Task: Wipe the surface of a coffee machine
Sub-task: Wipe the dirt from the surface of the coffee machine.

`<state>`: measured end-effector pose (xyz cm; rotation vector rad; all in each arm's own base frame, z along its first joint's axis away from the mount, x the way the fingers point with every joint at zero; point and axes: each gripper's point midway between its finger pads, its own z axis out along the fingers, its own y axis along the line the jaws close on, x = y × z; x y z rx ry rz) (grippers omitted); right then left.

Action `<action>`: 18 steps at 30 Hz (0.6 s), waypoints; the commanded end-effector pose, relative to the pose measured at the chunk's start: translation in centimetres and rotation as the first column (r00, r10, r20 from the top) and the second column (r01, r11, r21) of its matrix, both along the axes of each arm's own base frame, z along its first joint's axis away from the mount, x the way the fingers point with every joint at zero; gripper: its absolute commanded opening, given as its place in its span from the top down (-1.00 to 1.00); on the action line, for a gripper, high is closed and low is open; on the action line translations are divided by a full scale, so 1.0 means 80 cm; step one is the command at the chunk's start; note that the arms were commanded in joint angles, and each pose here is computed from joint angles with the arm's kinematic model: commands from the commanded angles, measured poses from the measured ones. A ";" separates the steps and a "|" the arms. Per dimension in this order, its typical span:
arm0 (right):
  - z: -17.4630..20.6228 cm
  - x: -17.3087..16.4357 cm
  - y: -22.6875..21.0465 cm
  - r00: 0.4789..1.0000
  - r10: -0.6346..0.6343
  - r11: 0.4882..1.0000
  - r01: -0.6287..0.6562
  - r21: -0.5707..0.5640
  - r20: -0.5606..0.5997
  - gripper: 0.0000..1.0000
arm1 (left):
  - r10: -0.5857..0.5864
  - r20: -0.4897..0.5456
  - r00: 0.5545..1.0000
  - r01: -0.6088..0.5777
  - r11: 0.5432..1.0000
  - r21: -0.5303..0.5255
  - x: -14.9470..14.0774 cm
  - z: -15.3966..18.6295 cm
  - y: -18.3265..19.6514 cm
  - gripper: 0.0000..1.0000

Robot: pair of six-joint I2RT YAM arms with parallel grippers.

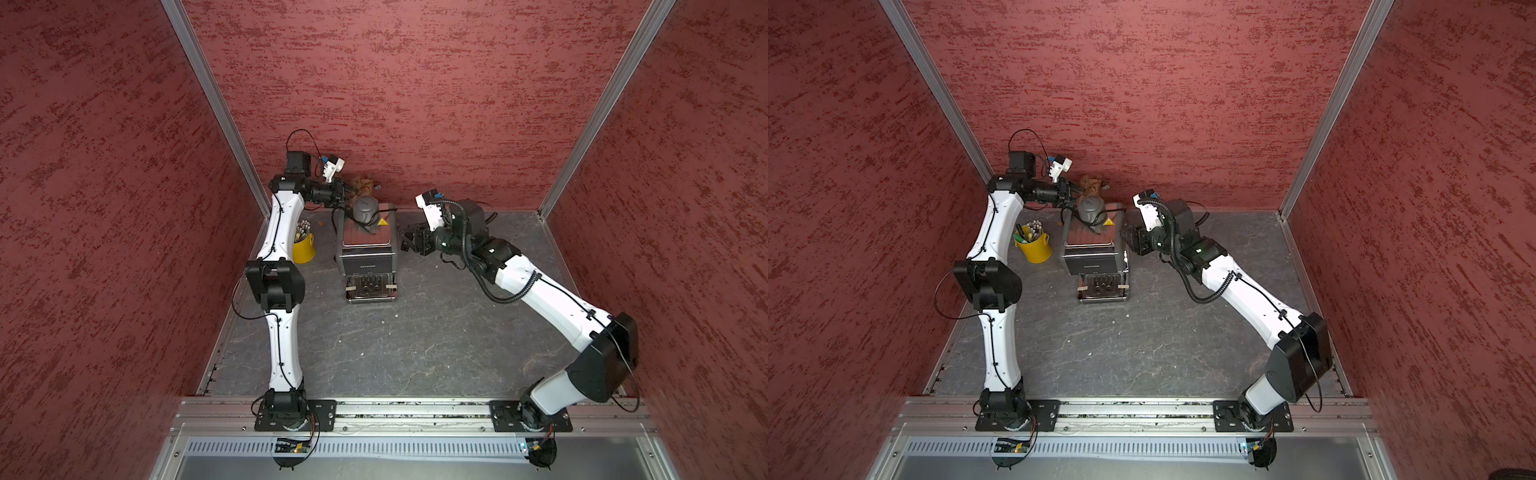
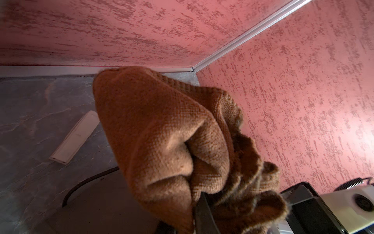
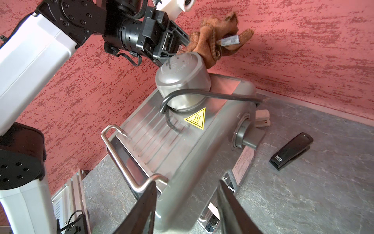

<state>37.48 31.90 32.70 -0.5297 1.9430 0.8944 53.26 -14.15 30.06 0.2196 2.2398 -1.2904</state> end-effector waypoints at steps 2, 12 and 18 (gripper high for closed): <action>0.021 -0.006 -0.012 0.999 -0.028 0.999 0.028 0.024 0.020 0.04 | 0.169 0.064 0.984 -0.170 0.986 0.002 -0.005 0.054 0.032 1.00; 0.040 -0.017 -0.013 0.999 -0.012 0.998 0.010 0.061 0.031 0.04 | 0.327 0.227 0.917 -0.315 0.945 -0.085 -0.073 0.117 0.057 1.00; 0.037 -0.025 -0.016 1.000 -0.008 0.998 0.006 0.065 0.025 0.05 | 0.352 0.380 0.855 -0.378 0.926 -0.007 -0.156 0.110 0.044 1.00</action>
